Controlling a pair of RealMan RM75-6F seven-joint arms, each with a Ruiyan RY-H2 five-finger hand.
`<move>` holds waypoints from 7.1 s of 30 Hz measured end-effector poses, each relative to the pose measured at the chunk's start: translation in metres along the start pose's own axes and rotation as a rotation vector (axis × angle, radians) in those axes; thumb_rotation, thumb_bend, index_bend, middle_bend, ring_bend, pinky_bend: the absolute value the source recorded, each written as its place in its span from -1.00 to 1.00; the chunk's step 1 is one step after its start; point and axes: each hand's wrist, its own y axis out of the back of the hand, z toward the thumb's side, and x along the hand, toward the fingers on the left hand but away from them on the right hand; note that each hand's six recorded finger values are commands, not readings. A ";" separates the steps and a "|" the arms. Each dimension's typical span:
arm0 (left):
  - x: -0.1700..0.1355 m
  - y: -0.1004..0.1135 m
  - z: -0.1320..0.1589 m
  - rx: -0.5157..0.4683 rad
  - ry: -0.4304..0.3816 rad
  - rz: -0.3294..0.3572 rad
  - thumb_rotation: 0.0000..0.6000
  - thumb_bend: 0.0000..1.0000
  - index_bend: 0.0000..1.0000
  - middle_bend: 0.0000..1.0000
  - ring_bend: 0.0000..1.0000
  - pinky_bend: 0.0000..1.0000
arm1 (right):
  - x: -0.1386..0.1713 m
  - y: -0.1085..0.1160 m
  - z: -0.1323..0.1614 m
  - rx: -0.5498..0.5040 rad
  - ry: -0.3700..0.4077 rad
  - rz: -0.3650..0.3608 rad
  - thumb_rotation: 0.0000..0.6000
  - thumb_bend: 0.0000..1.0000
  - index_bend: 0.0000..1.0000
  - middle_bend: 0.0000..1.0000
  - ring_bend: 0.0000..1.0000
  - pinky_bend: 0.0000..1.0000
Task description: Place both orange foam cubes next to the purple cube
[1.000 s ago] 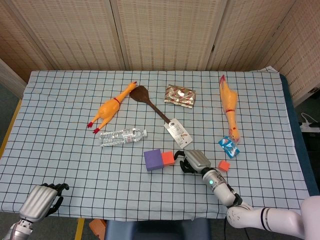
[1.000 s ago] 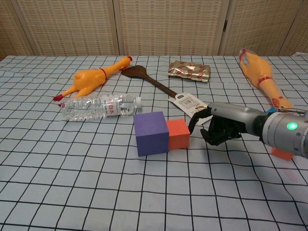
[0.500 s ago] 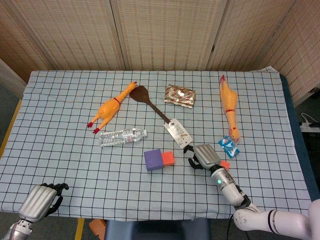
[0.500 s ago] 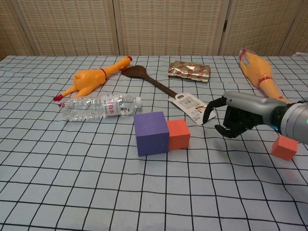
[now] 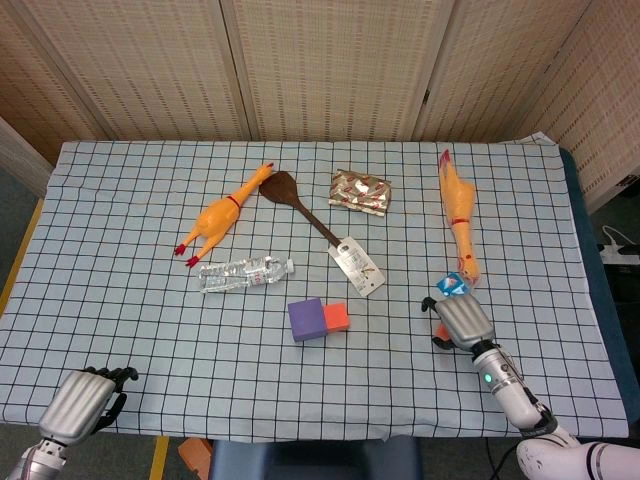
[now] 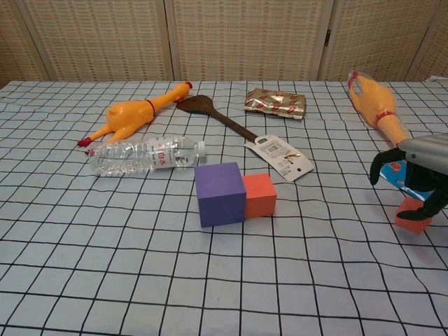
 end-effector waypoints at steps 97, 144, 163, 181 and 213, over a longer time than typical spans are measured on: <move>0.000 -0.001 0.001 -0.007 -0.004 -0.010 1.00 -0.01 -0.21 0.05 0.15 0.19 | 0.022 -0.015 -0.021 0.110 -0.116 0.015 1.00 -0.80 -0.07 1.00 0.76 0.86; 0.000 0.000 -0.001 -0.009 0.001 -0.003 1.00 -0.01 -0.21 0.05 0.15 0.19 | -0.050 0.008 0.076 -0.183 0.127 -0.105 1.00 -0.80 0.09 1.00 0.76 0.86; 0.000 0.001 -0.001 -0.008 0.000 -0.001 1.00 -0.01 -0.21 0.05 0.15 0.19 | -0.063 0.005 0.089 -0.238 0.157 -0.114 1.00 -0.80 0.09 1.00 0.76 0.86; -0.001 0.001 -0.001 -0.007 -0.002 -0.001 1.00 -0.01 -0.21 0.05 0.15 0.19 | -0.069 -0.003 0.089 -0.238 0.158 -0.116 1.00 -0.80 0.09 1.00 0.76 0.86; 0.000 0.000 -0.001 -0.006 -0.003 -0.004 1.00 -0.01 -0.21 0.05 0.15 0.20 | -0.070 -0.006 0.083 -0.284 0.164 -0.103 1.00 -0.80 -0.28 1.00 0.76 0.86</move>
